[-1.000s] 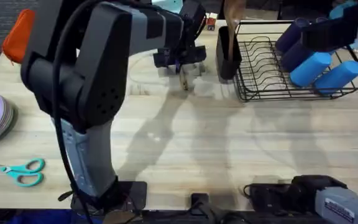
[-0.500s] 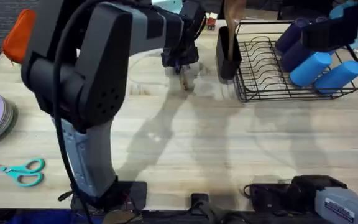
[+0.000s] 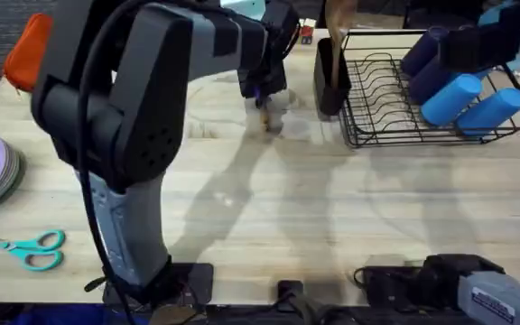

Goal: Pick up the spoon on the table one by one and put them onto the rack

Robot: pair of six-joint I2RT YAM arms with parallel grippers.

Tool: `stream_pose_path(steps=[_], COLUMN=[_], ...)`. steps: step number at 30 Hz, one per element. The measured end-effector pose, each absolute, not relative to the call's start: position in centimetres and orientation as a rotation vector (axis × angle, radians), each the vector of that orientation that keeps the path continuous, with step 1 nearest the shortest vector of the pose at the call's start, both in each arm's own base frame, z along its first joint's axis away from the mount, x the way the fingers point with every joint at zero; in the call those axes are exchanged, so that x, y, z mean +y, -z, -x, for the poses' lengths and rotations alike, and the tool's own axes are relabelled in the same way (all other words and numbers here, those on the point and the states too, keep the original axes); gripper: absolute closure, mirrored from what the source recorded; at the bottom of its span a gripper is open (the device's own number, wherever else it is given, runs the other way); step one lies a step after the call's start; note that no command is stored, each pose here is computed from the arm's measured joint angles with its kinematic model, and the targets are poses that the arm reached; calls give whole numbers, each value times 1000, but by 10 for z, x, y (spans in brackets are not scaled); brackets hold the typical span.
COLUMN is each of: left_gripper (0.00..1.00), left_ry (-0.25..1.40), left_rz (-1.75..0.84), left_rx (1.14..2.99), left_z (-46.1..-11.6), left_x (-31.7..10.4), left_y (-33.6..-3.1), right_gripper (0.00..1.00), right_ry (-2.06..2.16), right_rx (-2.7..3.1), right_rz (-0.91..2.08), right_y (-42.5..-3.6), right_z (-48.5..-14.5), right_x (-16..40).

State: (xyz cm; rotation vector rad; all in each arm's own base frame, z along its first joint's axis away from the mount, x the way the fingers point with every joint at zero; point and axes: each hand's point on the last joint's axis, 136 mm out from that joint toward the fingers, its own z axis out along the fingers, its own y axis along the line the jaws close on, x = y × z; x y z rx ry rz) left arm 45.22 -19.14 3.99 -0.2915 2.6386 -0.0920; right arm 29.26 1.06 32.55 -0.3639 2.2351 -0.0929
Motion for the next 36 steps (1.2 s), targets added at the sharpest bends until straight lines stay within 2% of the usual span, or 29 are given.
stream_pose_path(steps=[3, 24, 27, 36], left_gripper=[948, 959, 959, 959], left_ry=[91, 93, 115, 235], left_rz=[289, 276, 264, 246], left_rx=[2637, 2630, 2598, 2421], left_z=[-452, -452, -454, -460], left_x=[-192, -193, -193, -196], left_y=[-40, -46, -64, -150], right_gripper=[5, 5, 5, 5], right_ry=[93, 93, 93, 95], right_rx=[2235, 2235, 2235, 2235], right_rz=[364, 364, 364, 368], right_y=[-325, -325, -325, -326], right_z=[-293, -293, -293, -293], right_x=[11, 11, 11, 11])
